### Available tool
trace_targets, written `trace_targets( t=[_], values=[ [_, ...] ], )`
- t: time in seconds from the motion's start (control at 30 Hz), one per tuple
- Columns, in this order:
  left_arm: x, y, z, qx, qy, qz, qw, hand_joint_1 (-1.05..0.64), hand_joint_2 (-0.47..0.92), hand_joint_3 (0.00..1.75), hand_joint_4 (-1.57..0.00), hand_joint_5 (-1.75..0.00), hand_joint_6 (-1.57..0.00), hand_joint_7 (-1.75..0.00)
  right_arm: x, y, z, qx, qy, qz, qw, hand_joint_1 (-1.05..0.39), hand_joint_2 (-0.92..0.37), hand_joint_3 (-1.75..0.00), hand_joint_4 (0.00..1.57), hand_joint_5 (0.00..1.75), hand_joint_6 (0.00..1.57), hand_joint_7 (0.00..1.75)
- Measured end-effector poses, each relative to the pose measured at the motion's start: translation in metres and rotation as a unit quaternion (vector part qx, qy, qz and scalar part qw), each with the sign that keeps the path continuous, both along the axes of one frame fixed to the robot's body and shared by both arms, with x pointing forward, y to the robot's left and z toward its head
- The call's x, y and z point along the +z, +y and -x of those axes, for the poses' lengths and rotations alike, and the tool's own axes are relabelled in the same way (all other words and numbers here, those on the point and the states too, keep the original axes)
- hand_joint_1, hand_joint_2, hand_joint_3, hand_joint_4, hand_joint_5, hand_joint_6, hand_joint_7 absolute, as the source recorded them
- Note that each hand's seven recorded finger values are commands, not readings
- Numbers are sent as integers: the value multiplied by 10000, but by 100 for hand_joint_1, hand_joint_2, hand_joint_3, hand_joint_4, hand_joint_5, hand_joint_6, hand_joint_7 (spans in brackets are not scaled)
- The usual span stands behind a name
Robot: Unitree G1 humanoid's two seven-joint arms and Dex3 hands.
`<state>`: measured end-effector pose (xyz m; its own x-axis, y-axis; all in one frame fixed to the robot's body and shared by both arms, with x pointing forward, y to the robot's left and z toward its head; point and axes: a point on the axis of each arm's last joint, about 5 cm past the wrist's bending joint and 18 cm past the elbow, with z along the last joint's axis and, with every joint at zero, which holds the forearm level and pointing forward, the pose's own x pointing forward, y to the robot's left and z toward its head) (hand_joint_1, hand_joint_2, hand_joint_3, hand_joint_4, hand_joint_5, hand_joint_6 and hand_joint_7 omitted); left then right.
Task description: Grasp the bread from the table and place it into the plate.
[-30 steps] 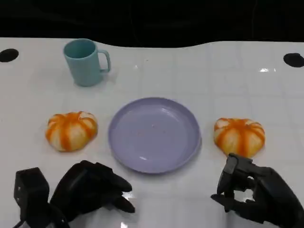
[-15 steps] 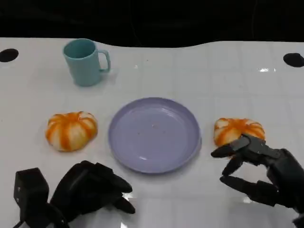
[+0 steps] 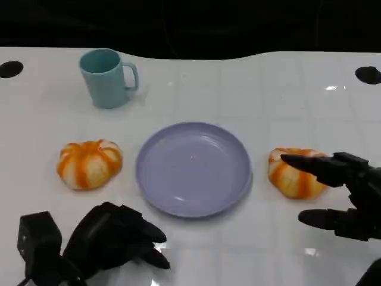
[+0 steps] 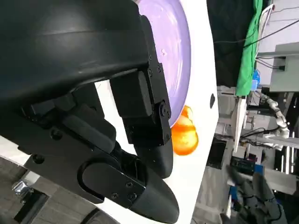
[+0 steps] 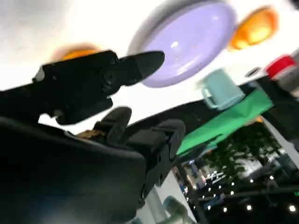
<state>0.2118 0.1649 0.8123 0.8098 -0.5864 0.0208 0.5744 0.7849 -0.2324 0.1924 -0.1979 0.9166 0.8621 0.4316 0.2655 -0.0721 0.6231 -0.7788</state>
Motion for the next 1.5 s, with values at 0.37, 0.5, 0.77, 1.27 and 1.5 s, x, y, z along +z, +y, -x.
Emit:
trace_targets(
  t=[0.37,0.5,0.77,1.27,1.5],
  values=[
    [-7,2,14,10,38,-2,10000,-105,77,0,-157,-20,-156,-1,36,67,-95,-198,71,1299,9913,-54,-86,0,25,21,30,0],
    [-8,4,16,13,46,-5,10000,-105,77,0,-157,-21,-156,-1,-1,140,-180,-246,50,1679,9855,-56,-86,0,23,19,28,0],
    [-8,13,18,17,64,-15,10000,-105,77,0,-157,-22,-157,-1,-68,243,-395,-399,122,2189,9748,-56,-86,0,24,18,27,0],
    [-2,13,23,47,42,-32,10000,-105,78,1,-157,-22,-157,-1,-274,371,-685,-538,412,2784,9581,-51,-83,0,26,16,28,1],
    [5,14,28,50,6,-35,10000,-105,78,0,-157,-23,-157,0,-430,410,-712,-588,773,2888,9525,-47,-86,-1,30,15,32,2]
  ],
)
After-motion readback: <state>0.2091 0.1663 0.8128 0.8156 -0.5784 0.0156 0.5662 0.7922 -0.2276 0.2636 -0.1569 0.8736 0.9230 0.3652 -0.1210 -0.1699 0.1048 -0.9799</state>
